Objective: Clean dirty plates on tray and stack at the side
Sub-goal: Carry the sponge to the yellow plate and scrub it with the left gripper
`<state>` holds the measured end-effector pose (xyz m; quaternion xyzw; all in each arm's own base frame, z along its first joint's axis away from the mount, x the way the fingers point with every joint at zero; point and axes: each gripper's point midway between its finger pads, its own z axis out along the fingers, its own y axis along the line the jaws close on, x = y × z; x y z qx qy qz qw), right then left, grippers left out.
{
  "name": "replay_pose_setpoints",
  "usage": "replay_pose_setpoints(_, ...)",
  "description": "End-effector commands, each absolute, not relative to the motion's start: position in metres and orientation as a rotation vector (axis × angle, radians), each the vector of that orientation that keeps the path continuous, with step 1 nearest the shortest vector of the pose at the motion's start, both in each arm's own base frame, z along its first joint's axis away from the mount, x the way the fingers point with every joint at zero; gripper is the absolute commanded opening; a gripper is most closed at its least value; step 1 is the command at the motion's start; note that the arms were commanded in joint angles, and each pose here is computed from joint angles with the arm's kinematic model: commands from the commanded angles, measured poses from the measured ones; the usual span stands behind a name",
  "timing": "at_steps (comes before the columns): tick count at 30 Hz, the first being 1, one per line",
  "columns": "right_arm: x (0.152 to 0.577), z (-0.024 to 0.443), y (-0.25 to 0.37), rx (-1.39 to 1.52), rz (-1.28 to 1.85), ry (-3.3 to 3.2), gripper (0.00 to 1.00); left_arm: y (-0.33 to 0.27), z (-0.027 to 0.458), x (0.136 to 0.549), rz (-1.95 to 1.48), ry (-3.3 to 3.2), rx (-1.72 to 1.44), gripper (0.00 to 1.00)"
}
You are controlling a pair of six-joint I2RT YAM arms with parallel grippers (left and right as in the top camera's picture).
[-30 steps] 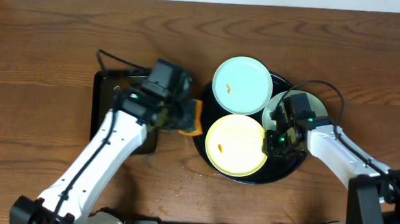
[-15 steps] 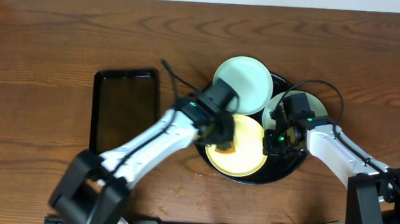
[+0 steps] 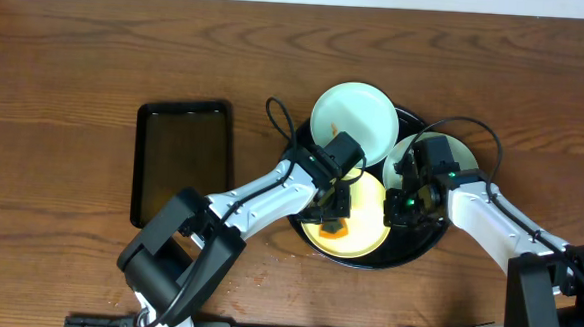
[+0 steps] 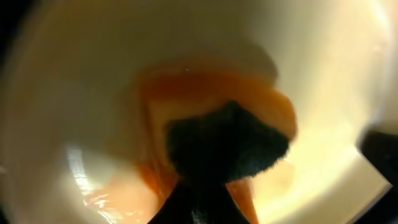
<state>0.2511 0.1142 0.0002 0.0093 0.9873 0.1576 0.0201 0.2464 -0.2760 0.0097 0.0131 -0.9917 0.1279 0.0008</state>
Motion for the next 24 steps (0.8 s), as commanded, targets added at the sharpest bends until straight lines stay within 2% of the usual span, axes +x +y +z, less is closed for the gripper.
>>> replay_pose_setpoints(1, 0.247, -0.005, 0.110, 0.032, 0.443, 3.088, 0.01, -0.237, 0.001, 0.276, 0.060, -3.289, 0.084, 0.08)
replay_pose_setpoints(14, 0.243, -0.005, 0.109, 0.036, 0.434, 3.103, 0.01, -0.197, 0.035, 0.308, -0.421, -3.439, -0.032, 0.07)
replay_pose_setpoints(24, 0.243, -0.005, 0.109, 0.036, 0.432, 3.105, 0.01, -0.199, 0.092, 0.319, -0.426, -3.479, -0.013, 0.08)
